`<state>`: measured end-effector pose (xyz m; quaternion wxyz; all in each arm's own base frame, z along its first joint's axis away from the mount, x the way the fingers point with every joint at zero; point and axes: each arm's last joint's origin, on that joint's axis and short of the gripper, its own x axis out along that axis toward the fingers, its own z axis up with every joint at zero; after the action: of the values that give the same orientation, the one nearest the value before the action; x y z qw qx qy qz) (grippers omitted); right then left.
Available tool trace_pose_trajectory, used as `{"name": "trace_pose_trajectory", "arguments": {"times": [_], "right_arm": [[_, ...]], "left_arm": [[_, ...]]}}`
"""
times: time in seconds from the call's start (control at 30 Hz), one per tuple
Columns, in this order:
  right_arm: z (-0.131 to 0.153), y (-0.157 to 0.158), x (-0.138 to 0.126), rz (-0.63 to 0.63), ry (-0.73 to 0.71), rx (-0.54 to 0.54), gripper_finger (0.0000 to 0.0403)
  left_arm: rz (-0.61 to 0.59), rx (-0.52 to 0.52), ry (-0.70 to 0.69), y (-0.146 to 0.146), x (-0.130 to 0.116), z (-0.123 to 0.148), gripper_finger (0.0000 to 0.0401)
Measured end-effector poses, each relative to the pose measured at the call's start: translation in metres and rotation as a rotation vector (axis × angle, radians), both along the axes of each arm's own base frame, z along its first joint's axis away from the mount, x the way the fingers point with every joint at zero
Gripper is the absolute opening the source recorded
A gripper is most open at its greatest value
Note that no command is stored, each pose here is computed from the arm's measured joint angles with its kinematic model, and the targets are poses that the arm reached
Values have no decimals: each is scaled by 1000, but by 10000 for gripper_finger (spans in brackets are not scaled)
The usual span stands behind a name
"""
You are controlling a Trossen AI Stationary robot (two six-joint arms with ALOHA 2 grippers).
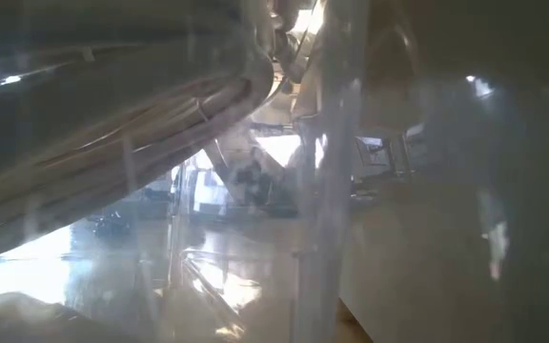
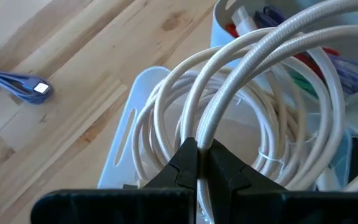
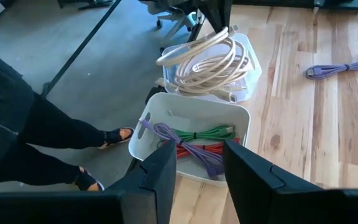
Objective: Pick & Place USB Port
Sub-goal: Put the brown HDMI cable into the transparent bin, then put the pink USB cable into the white bin
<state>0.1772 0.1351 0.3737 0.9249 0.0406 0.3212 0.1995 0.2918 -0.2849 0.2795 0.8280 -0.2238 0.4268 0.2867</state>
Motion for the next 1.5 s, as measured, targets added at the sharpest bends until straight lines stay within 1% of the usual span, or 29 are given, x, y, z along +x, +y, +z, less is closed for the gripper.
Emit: {"name": "trace_pose_trajectory", "arguments": {"times": [0.27,0.5,0.63,0.77,0.87,1.03,1.2,1.37,1.5], "right_arm": [[0,0,0,-23,15,28,122],[0,4,-3,-17,13,28,122],[0,6,-5,-6,13,28,122],[0,7,-5,-7,15,32,122],[0,7,-5,-7,16,32,122],[-1,6,-6,-6,23,25,122],[-2,6,-6,-6,31,18,122],[-2,6,-7,-6,35,15,122],[-2,6,-7,-6,35,15,122]], "left_arm": [[-2,-19,-3,-3,3,-29,7],[2,-19,13,-2,1,-39,8],[-2,-17,33,-2,0,-40,37],[-35,-23,60,-2,0,-40,68],[-50,-16,63,-3,0,-40,78],[-51,-18,62,-3,0,-40,82],[-56,-19,66,-2,-1,-30,83],[-102,-4,58,-1,-1,-7,84],[-139,21,40,2,-4,22,84]]}}
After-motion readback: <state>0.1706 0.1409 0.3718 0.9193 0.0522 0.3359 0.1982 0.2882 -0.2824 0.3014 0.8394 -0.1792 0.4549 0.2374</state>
